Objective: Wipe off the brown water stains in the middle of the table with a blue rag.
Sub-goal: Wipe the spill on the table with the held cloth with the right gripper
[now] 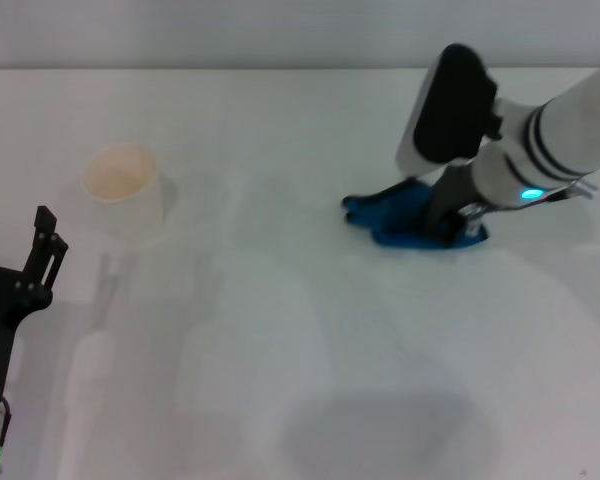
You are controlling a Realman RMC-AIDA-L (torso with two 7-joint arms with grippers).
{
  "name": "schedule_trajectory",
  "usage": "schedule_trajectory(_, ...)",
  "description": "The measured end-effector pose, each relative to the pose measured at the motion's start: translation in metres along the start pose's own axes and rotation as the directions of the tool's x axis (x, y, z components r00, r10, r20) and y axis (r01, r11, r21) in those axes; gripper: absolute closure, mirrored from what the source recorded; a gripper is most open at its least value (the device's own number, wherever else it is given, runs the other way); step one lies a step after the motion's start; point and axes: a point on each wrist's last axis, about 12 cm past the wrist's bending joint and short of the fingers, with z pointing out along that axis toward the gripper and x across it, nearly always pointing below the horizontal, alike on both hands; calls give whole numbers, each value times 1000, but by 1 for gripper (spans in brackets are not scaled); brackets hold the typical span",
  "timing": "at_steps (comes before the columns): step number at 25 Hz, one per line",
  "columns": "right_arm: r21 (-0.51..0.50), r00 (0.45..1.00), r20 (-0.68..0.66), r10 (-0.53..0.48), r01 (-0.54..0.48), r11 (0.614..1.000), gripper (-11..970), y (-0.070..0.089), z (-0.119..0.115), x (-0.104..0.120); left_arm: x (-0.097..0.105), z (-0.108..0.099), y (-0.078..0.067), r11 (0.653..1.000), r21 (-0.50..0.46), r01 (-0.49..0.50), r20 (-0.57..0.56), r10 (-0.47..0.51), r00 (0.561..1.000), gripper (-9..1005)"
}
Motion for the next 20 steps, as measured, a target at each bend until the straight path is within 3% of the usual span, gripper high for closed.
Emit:
schedule_trajectory(10, 84, 963, -3, 269, -267, 960, 832, -41, -17, 49, 0, 1, -1, 1000, 6, 1, 2, -1, 1000, 134)
schedule_trajectory(20, 97, 859, -30, 512, -507, 857, 826, -53, -45, 108, -2, 6, -2, 1000, 11, 0, 12, 0, 1000, 134)
